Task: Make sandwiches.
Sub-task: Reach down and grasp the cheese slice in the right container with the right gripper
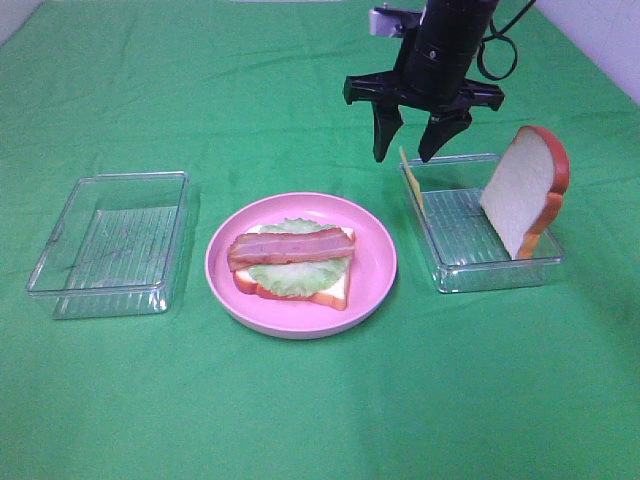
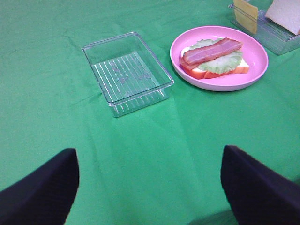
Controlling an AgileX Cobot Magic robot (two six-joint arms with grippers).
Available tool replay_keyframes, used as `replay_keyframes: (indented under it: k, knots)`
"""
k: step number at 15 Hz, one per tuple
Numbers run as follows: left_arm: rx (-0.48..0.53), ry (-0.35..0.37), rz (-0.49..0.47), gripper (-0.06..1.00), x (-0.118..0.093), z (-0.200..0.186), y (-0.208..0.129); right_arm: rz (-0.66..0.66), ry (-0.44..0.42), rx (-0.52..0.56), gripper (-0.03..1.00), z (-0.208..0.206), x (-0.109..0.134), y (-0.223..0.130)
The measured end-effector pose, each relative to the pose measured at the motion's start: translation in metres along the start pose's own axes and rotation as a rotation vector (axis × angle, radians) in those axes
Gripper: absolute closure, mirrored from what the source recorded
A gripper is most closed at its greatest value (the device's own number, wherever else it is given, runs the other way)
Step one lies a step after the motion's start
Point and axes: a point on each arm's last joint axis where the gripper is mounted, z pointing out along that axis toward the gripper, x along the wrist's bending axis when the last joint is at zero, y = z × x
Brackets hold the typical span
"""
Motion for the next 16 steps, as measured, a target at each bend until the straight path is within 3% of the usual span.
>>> replay_keyframes:
  k: [4, 7, 12, 16]
  knots:
    - [0.000, 0.000, 0.000, 0.16, 0.000, 0.000, 0.000, 0.029, 0.050, -0.027, 0.43, 0.009, -0.003, 0.007]
    - [0.000, 0.000, 0.000, 0.16, 0.000, 0.000, 0.000, 0.013, -0.010, -0.039, 0.43, 0.009, -0.009, 0.008]
    - [0.000, 0.000, 0.000, 0.16, 0.000, 0.000, 0.000, 0.010, -0.008, 0.019, 0.45, 0.025, -0.012, 0.007]
    - [0.000, 0.001, 0.000, 0.16, 0.000, 0.000, 0.000, 0.011, -0.014, 0.034, 0.62, 0.029, -0.013, 0.006]
